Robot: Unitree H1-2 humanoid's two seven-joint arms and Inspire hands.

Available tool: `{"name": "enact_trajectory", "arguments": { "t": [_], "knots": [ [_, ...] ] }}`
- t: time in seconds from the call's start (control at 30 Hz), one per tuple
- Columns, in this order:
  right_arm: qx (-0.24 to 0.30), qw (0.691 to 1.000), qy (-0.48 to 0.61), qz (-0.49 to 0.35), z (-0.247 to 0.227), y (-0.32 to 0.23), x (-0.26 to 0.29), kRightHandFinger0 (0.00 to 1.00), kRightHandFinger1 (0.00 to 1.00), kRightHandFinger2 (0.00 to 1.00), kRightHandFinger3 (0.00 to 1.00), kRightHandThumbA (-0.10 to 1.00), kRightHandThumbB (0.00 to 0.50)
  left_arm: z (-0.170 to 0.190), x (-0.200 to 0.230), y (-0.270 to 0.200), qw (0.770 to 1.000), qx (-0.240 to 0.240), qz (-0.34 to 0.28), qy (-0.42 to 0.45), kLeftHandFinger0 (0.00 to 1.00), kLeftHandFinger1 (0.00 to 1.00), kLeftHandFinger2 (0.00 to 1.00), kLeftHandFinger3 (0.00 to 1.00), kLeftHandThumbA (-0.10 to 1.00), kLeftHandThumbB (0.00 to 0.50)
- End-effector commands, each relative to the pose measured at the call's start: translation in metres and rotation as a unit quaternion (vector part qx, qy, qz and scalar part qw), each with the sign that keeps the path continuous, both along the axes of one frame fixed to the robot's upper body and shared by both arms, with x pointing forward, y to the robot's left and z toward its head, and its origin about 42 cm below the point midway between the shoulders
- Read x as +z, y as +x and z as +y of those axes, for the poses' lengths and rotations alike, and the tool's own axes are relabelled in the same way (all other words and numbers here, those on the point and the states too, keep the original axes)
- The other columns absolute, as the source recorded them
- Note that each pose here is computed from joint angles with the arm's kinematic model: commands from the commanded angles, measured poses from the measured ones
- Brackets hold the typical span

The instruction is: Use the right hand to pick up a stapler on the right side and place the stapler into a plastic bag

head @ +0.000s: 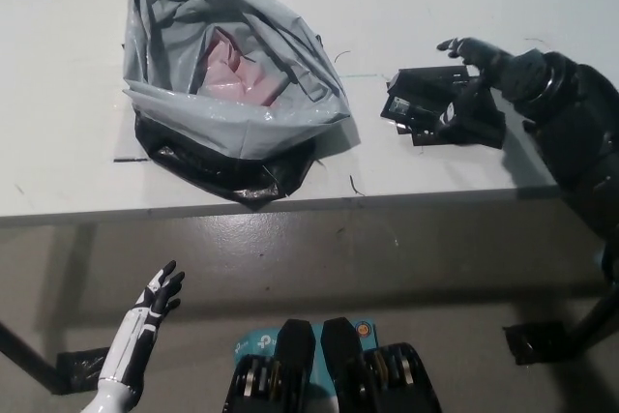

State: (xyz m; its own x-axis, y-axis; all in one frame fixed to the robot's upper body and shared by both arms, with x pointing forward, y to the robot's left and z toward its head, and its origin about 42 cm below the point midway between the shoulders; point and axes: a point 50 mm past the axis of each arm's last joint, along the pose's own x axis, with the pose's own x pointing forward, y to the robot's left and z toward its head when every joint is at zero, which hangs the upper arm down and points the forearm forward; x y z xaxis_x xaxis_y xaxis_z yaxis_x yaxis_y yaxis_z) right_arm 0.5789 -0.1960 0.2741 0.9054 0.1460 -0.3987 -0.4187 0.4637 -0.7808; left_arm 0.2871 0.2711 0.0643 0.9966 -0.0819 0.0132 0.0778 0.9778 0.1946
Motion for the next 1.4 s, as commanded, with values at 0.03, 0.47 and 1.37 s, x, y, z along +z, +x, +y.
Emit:
{"name": "enact_trajectory", "arguments": {
  "t": [0.03, 0.47, 1.37],
  "knots": [
    [0.03, 0.997, -0.022, -0.066, 0.008, 0.008, 0.033, 1.0, 1.0, 1.0, 1.0, 1.0, 0.43, 0.0, 0.008, 0.004, 0.999, -0.011, -0.031, 0.001, 1.0, 1.0, 1.0, 1.0, 1.0, 0.5],
    [0.036, 0.996, -0.038, -0.066, 0.013, 0.009, 0.027, 1.0, 1.0, 1.0, 1.0, 1.0, 0.415, 0.0, 0.01, 0.004, 0.999, -0.014, -0.036, 0.007, 1.0, 1.0, 1.0, 1.0, 1.0, 0.5],
    [0.003, 0.987, -0.028, -0.155, -0.012, 0.011, 0.019, 0.37, 0.6, 0.73, 0.5, 0.52, 0.171, 0.0, 0.015, 0.014, 0.998, -0.018, -0.046, 0.03, 1.0, 1.0, 1.0, 1.0, 1.0, 0.5]
  ]
}}
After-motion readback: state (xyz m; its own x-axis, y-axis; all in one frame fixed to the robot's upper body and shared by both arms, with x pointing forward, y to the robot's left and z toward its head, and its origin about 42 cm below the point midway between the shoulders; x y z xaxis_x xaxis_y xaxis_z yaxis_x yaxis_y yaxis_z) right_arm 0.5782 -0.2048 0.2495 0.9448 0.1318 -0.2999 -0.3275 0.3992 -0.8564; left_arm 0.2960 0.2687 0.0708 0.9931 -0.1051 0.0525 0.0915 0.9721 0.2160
